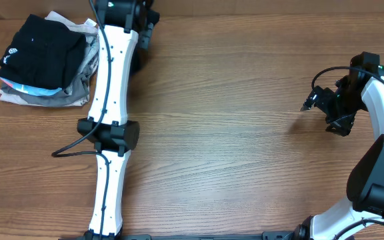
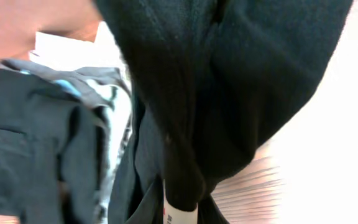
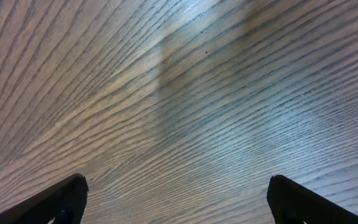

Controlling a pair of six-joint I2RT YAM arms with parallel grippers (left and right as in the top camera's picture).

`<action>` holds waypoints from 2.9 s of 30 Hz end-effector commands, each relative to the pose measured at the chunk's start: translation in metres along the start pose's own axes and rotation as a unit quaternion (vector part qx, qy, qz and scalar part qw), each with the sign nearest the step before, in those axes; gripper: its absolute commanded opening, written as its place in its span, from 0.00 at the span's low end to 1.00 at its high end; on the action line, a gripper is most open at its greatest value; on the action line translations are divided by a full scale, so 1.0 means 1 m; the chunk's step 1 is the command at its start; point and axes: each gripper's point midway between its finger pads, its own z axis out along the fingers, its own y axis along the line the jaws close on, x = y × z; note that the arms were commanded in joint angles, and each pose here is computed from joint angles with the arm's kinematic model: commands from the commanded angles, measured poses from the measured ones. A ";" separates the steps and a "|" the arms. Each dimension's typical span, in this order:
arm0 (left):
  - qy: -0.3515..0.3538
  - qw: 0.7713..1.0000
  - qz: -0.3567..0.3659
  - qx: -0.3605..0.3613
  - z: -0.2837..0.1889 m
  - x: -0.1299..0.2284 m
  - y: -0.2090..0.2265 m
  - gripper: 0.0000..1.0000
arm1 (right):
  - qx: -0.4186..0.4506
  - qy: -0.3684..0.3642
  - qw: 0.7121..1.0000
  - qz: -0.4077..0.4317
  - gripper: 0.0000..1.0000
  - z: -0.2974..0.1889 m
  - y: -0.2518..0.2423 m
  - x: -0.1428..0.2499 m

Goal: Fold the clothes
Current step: 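Lower the shirt onto the clothes stack at back left with the left gripper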

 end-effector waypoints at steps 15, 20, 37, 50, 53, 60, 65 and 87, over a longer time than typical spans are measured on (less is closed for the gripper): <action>-0.187 0.963 0.002 -0.196 -0.125 -0.027 0.216 0.04 | -0.019 0.012 1.000 -0.001 0.96 -0.006 0.007 0.011; -0.164 0.971 0.030 -0.171 -0.095 -0.009 0.245 0.04 | -0.016 0.023 1.000 0.004 0.96 -0.006 0.005 0.016; -0.096 0.978 -0.084 -0.165 -0.011 0.048 0.316 0.04 | -0.010 0.037 0.999 0.029 0.96 -0.007 0.004 0.023; -0.093 0.977 -0.105 -0.158 0.020 0.045 0.311 0.04 | -0.001 0.049 0.998 0.031 0.97 -0.007 0.000 0.029; -0.104 0.975 -0.106 -0.165 0.018 0.041 0.314 0.04 | -0.001 0.049 0.998 0.031 0.97 -0.007 0.000 0.029; -0.123 0.971 -0.109 -0.176 0.014 0.033 0.320 0.04 | -0.001 0.049 0.998 0.031 0.97 -0.007 0.000 0.029; -0.106 0.974 -0.115 -0.163 0.027 0.040 0.313 0.04 | -0.001 0.049 0.998 0.031 0.97 -0.007 0.000 0.029; -0.031 0.966 -0.138 0.215 0.079 0.047 0.108 0.86 | -0.022 0.053 0.998 0.036 0.97 -0.007 0.008 0.030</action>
